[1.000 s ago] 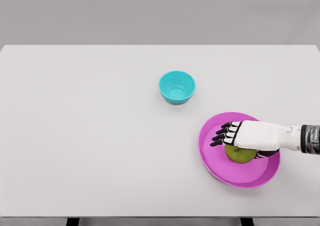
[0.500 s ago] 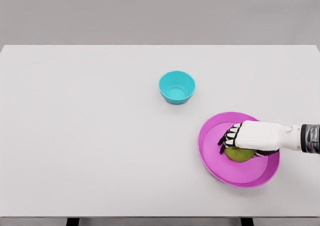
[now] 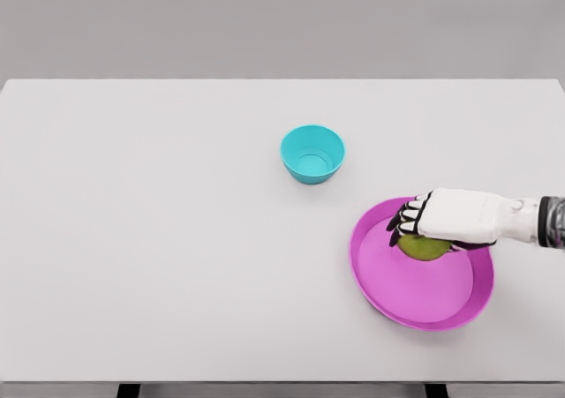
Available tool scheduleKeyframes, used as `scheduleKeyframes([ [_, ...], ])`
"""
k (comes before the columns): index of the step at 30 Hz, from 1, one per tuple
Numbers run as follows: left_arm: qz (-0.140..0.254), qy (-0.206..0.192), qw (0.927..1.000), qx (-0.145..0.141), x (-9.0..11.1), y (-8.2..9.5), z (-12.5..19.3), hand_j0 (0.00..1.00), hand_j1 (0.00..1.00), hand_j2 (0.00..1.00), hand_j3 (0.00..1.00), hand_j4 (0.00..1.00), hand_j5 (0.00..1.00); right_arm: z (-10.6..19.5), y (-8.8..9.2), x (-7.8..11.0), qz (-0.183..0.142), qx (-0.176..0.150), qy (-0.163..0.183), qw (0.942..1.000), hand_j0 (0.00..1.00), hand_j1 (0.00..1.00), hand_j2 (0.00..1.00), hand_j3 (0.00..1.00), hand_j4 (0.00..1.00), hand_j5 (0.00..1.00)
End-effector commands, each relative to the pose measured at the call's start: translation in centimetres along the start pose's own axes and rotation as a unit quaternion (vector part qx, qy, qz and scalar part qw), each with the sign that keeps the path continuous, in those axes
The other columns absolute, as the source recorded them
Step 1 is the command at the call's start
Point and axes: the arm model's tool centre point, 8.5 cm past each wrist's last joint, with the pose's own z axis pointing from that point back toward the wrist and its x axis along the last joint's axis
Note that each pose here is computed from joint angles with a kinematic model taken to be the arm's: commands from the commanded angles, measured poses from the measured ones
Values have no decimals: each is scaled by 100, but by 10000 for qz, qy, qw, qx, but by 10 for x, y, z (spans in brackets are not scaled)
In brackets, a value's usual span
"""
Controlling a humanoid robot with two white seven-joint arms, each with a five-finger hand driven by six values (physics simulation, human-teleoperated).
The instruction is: Put the apple from the pink plate into the blue bowl with your right arm
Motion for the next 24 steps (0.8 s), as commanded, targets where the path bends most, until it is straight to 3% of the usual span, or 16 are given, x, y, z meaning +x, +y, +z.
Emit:
scheduleKeyframes([
  [1, 2, -1, 10000, -1, 0, 0, 0, 100, 100, 100, 100, 100, 100, 1, -3, -1, -11, -50, 15, 10000, 64, 64, 64, 64, 64, 64],
  [7, 2, -1, 10000, -1, 0, 0, 0, 100, 100, 100, 100, 100, 100, 0, -23, -5, 125, -380, 71, 9992, 63, 63, 63, 63, 63, 63],
  [14, 2, -1, 10000, -1, 0, 0, 0, 100, 100, 100, 100, 100, 100, 7, -34, -12, 188, -544, 217, 9981, 63, 63, 63, 63, 63, 63],
  [21, 2, -1, 10000, -1, 0, 0, 0, 100, 100, 100, 100, 100, 100, -6, -41, -16, 132, -820, 242, 9962, 63, 63, 63, 63, 63, 63],
  [24, 2, -1, 10000, -1, 0, 0, 0, 100, 100, 100, 100, 100, 100, -12, -47, -29, 17, -982, 326, 9946, 63, 63, 63, 63, 63, 63],
])
